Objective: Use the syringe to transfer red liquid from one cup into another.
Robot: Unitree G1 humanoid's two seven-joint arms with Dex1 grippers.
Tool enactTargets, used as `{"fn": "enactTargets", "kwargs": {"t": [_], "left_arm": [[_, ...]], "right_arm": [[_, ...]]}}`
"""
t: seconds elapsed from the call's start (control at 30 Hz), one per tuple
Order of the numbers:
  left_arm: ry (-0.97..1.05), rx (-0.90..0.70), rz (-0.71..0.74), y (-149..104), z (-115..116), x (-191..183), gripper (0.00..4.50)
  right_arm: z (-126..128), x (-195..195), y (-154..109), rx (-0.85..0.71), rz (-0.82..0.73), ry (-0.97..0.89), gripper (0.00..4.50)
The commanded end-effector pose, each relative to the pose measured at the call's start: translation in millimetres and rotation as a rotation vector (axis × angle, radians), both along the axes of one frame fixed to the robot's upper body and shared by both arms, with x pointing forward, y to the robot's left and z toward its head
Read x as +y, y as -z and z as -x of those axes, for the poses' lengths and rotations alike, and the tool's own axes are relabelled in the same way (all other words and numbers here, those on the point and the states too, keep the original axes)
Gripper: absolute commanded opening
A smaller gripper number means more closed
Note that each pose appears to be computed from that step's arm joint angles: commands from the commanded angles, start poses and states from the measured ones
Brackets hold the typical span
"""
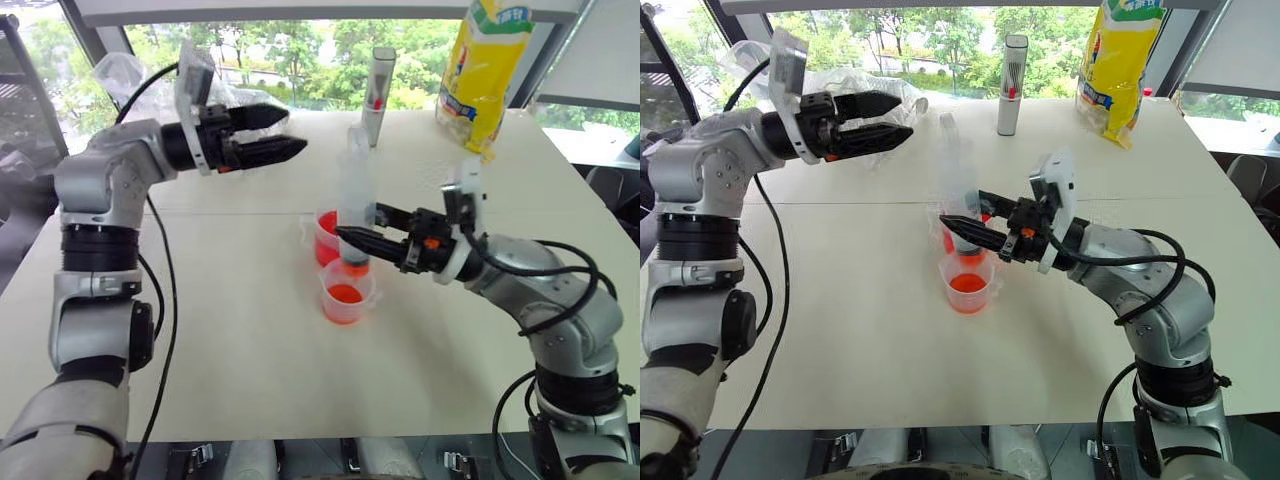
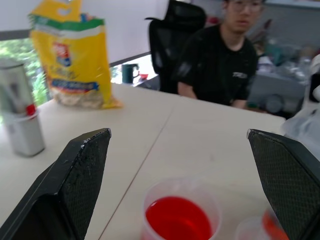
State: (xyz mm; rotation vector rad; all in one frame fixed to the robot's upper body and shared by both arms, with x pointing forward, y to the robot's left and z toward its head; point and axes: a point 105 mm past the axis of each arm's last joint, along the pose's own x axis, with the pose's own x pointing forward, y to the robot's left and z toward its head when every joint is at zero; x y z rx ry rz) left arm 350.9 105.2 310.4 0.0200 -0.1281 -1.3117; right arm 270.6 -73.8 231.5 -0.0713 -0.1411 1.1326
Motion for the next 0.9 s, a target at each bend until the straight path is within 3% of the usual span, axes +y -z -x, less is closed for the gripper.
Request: {"fn": "enactTargets", "kwargs": {"t": [0.03, 0.17, 0.43, 0.9], "left_arm": [[0.088, -0.051, 0.017, -23.2, 17.9, -7.9, 4.47], [0.168, -0.037, 0.032, -31.2, 29.3, -13.2, 4.47], [0.251, -0.024, -0.039, -18.3, 39.3, -23.0, 4.47], [0.26, -0.049, -0.067, -4.8, 28.3, -45.6, 4.47]], "right_arm": [[1.6, -0.5, -5.0, -0.058, -0.001, 0.001, 1.38], [0.3, -0.8, -1.2, -0.063, 0.008, 0.005, 1.38], [-2.7, -1.0, 1.4, -0.069, 0.012, 0.01, 1.38], [-2.5, -0.1, 1.6, -0.075, 0.016, 0.002, 1.38]]}}
